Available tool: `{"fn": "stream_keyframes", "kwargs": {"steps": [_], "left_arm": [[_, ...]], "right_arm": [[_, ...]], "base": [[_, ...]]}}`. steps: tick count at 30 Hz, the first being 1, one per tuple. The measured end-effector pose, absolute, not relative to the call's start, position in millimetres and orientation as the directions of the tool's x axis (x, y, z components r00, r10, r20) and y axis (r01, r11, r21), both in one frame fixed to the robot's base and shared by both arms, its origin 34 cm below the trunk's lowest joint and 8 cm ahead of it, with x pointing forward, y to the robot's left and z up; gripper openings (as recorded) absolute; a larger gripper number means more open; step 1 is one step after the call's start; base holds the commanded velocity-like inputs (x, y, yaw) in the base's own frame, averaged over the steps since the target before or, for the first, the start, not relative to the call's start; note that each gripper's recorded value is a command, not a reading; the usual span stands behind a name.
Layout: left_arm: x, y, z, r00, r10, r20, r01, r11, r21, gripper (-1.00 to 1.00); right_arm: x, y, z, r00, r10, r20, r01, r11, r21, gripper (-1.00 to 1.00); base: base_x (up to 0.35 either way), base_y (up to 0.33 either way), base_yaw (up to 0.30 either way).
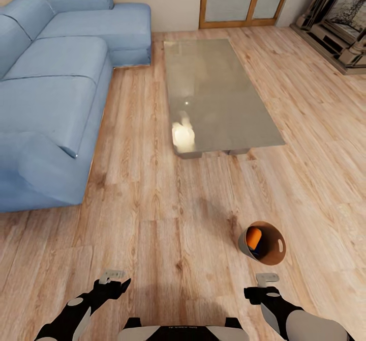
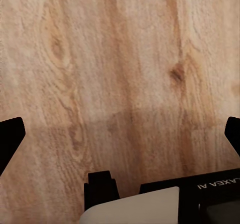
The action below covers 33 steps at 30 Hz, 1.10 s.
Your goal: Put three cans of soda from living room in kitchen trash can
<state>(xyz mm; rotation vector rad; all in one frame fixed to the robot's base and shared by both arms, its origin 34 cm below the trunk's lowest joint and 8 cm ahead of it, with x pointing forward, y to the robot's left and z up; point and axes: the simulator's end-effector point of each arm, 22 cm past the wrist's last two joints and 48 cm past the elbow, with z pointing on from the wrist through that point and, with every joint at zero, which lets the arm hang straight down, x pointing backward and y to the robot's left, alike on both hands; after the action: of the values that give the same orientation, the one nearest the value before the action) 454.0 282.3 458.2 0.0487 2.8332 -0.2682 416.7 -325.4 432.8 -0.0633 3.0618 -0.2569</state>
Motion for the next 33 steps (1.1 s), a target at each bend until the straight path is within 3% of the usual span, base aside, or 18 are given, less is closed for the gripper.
{"fn": "stream_keyframes", "kwargs": {"steps": [29,30,31,32,33], "left_arm": [[437,281,492,-0.964,0.002,-0.266,0.052,0.982,-0.184,1.0],[495,298,567,-0.74,-0.218,-0.636,0.032,0.934,-0.357,1.0],[497,388,679,-0.447,-0.236,-0.863,0.109,0.943,-0.315,1.0],[448,496,724,-0.595,-0.065,-0.801,0.117,0.979,-0.166,1.0],[449,573,770,-0.614,0.092,-0.784,0.164,0.986,-0.012,1.0]], "right_arm": [[380,-333,470,-0.999,-0.045,-0.025,-0.04,0.984,-0.176,1.0],[444,-394,517,-0.851,-0.479,0.216,-0.508,0.648,-0.567,1.0],[560,-397,594,-0.789,-0.505,0.349,-0.554,0.343,-0.758,1.0],[606,-357,572,-0.85,-0.481,0.216,-0.489,0.565,-0.664,1.0],[614,-350,572,-0.848,-0.489,0.207,-0.492,0.577,-0.652,1.0]], "base": [[0.0,0.0,0.0],[0.0,0.0,0.0],[0.0,0.0,0.0],[0.0,0.0,0.0],[0.0,0.0,0.0]]}}
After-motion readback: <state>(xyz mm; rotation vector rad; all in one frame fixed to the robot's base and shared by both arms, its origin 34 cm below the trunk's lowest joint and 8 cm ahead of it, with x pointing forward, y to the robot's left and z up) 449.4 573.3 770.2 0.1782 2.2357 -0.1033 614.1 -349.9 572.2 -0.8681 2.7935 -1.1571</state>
